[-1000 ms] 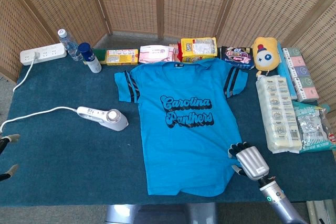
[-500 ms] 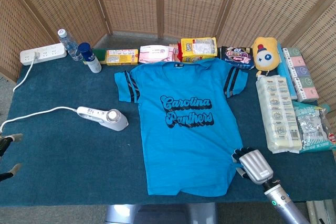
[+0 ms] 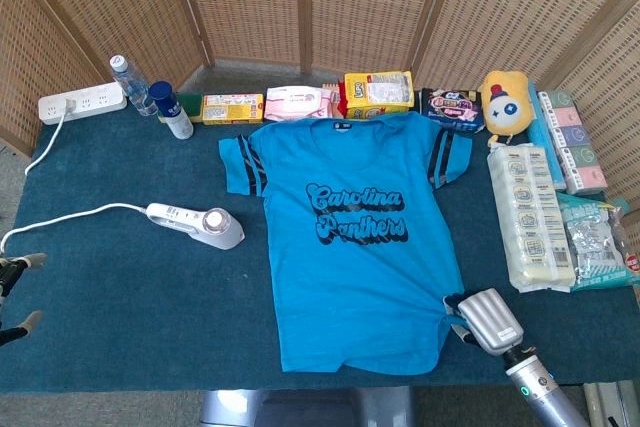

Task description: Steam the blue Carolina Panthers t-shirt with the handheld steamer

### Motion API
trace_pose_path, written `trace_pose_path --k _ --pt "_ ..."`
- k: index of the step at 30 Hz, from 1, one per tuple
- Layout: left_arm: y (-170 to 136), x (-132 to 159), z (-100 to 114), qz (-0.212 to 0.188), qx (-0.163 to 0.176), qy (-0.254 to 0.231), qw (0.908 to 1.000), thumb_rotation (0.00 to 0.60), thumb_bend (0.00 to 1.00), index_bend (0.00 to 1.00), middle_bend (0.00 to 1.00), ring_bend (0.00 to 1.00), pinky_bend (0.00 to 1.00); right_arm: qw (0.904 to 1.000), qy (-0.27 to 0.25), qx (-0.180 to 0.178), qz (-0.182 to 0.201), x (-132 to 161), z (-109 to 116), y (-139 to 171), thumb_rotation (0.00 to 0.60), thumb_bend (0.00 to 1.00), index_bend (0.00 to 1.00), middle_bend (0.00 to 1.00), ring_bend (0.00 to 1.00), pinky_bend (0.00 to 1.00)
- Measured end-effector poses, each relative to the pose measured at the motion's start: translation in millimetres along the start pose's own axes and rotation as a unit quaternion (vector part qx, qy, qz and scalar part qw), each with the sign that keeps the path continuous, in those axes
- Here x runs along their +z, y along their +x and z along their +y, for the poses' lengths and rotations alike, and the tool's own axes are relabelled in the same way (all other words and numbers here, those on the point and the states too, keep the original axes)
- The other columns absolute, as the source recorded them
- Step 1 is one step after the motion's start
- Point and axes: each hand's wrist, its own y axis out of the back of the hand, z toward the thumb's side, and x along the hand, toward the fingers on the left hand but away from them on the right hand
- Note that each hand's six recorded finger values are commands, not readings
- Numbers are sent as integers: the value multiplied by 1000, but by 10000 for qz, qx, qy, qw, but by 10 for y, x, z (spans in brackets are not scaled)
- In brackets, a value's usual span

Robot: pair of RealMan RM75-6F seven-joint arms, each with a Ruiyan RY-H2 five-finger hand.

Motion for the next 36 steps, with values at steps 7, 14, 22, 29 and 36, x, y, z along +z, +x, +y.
trace_pose_path --k 7,14,22,29,36 --pt "148 147 -116 -258 -267 132 9992 600 230 207 310 234 313 9998 -78 -152 -31 7 87 -19 600 511 671 646 662 749" --pt "313 324 -242 -517 -511 255 9970 600 231 207 308 232 313 9998 -148 -137 -40 15 86 -30 600 511 674 646 668 754" --pt "839 654 -389 -894 -691 542 9921 600 227 167 279 203 313 9996 -220 -166 -96 -6 110 -47 600 515 677 648 677 762" --pt "1180 857 -444 -1011 -627 741 9901 600 227 128 261 188 313 9994 -248 -183 -136 -15 116 -39 600 515 678 648 678 762" --pt "1474 999 -595 -1011 -599 798 9899 600 228 115 254 184 311 9992 -248 -213 -212 -69 144 -27 600 515 681 648 685 766"
